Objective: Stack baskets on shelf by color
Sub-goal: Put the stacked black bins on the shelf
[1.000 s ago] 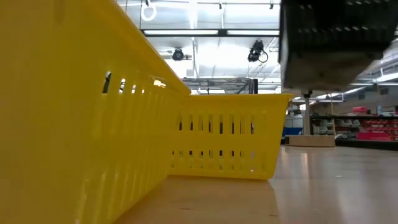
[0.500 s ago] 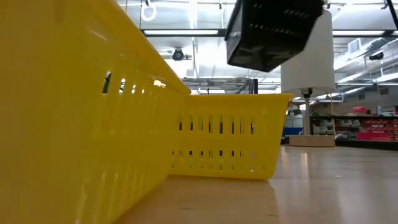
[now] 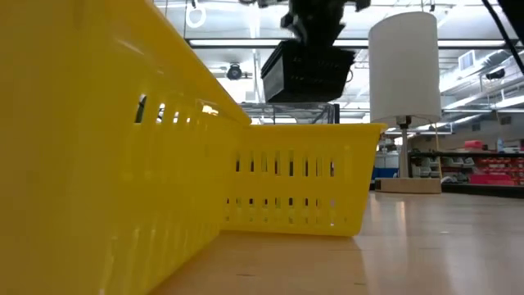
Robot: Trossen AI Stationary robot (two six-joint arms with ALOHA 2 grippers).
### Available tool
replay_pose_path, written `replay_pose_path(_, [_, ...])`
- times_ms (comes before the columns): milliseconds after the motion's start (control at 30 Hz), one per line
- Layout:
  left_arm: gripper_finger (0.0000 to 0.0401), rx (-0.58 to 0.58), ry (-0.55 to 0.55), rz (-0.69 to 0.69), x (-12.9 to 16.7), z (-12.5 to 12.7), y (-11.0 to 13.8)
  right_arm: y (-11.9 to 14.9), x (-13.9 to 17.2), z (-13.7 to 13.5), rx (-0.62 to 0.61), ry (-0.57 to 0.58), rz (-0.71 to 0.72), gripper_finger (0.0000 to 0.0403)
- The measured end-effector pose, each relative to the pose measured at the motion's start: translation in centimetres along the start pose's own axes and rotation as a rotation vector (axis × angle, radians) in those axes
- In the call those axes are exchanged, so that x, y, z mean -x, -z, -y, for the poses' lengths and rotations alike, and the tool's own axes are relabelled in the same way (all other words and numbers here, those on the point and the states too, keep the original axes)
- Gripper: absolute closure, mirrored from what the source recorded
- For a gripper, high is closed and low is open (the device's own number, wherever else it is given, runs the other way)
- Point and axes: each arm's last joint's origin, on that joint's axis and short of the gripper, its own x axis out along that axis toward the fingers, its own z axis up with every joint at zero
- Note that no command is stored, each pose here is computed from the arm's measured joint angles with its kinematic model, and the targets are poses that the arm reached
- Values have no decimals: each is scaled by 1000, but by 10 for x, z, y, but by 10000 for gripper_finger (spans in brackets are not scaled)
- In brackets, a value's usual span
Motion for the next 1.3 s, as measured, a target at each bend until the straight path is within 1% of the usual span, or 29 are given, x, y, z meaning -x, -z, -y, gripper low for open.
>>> replay_pose_path(400, [373, 0, 0, 0, 0, 0, 0, 0, -32, 84, 22, 38, 49, 390])
replay_pose_path(467, [371, 0, 0, 0, 0, 0, 0, 2, -36, 96, 11, 41, 57, 390])
replay_pose_path(600, [366, 0, 0, 0, 0, 0, 0, 6, -44, 119, -33, 12, 90, 390])
replay_pose_path(700, [366, 0, -1, 0, 0, 0, 0, 8, -50, 132, -63, 10, 106, 390])
replay_pose_path(767, [368, 0, -1, 0, 0, 0, 0, 9, -59, 136, -79, 8, 107, 390])
replay_pose_path(833, [371, 0, -1, 0, 0, 0, 0, 12, -68, 136, -78, -22, 86, 390])
replay_pose_path(1000, [372, 0, 0, 0, 0, 0, 0, 17, -95, 129, -21, -44, 36, 390])
replay_pose_path(1067, [370, 0, 0, 0, 0, 0, 0, 17, -100, 128, -27, -59, 52, 390])
replay_pose_path(1167, [366, 0, 0, 0, 0, 0, 0, 22, -107, 130, -42, -121, 48, 389])
replay_pose_path(1300, [367, 0, 0, 0, 0, 0, 0, 26, -114, 132, -85, -123, 29, 389])
